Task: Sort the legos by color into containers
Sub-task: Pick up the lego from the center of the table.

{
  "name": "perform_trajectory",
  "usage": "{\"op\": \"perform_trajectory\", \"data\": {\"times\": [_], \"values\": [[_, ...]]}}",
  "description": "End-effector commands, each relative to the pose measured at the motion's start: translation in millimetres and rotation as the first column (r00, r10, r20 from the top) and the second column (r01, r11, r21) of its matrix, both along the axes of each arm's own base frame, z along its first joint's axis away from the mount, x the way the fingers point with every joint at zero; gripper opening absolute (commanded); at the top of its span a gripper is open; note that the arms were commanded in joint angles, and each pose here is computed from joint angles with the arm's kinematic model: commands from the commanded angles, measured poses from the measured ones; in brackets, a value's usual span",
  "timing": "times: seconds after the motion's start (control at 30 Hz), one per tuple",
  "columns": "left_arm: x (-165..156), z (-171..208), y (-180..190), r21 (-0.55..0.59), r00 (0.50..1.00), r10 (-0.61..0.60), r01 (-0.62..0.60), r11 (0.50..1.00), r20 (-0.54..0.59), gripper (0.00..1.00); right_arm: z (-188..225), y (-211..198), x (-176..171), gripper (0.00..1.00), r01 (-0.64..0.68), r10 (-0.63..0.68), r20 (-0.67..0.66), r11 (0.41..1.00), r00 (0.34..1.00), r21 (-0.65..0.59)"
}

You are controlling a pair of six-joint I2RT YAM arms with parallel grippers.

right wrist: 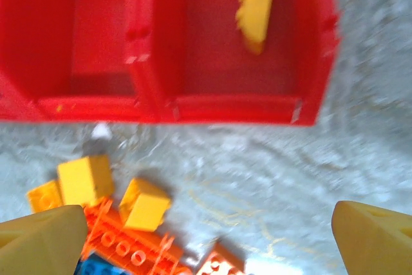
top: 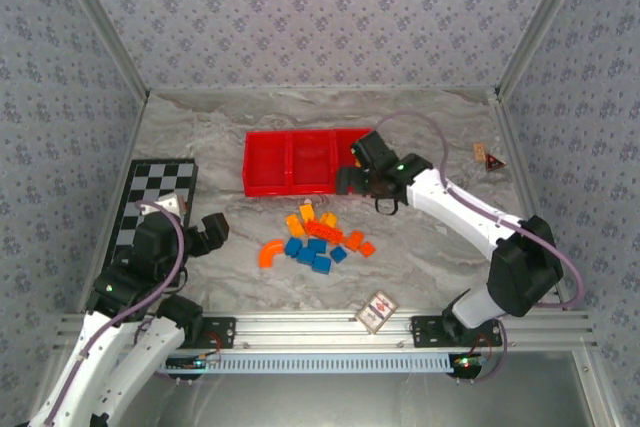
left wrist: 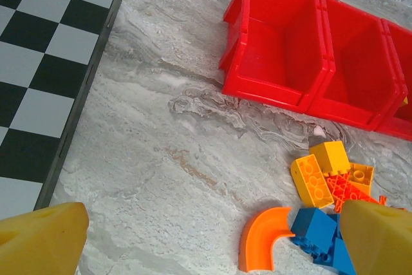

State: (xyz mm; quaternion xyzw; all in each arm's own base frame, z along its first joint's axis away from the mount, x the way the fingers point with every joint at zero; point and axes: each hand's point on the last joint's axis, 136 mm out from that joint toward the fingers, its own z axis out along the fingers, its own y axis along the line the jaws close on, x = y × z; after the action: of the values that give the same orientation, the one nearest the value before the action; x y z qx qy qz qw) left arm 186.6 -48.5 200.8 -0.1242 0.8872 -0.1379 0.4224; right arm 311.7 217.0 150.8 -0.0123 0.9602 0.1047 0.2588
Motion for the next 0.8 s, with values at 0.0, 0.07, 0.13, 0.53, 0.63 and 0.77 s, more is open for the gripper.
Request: {"op": "perform_trajectory", "data": {"times": [0.0,0.07,0.13,0.53,0.63,0.77], "values": [[3,3,-5,0.003,0.999,-0.026,0.026,1.0,0.022,1.0,-30,4,-14,0.99,0.039,-0.039,-0.081,0.999,0.996,-0.002],[3,4,-6,0.002,0.999,-0.034,0.034,0.999,0.023,1.0,-41,12,-18,0.96,0.019,-0.019,-0.113,1.0,0.993,0.0],[3,5,-6,-0.001,0.999,-0.037,0.037,0.999,0.026,1.0,-52,21,-21,0.93,-0.005,0.004,-0.148,1.0,0.989,-0.003],[2,7,-6,-0.008,0.998,-0.041,0.041,0.999,0.043,1.0,-79,68,-18,0.8,-0.139,0.116,-0.201,0.985,0.973,-0.103],[2,7,-7,-0.009,0.998,-0.044,0.044,0.999,0.041,1.0,-83,69,-17,0.8,-0.144,0.113,-0.207,0.98,0.972,-0.139],[2,8,-7,-0.012,0.998,-0.046,0.046,0.999,0.043,1.0,-88,65,-19,0.8,-0.146,0.099,-0.226,0.968,0.969,-0.203]]}}
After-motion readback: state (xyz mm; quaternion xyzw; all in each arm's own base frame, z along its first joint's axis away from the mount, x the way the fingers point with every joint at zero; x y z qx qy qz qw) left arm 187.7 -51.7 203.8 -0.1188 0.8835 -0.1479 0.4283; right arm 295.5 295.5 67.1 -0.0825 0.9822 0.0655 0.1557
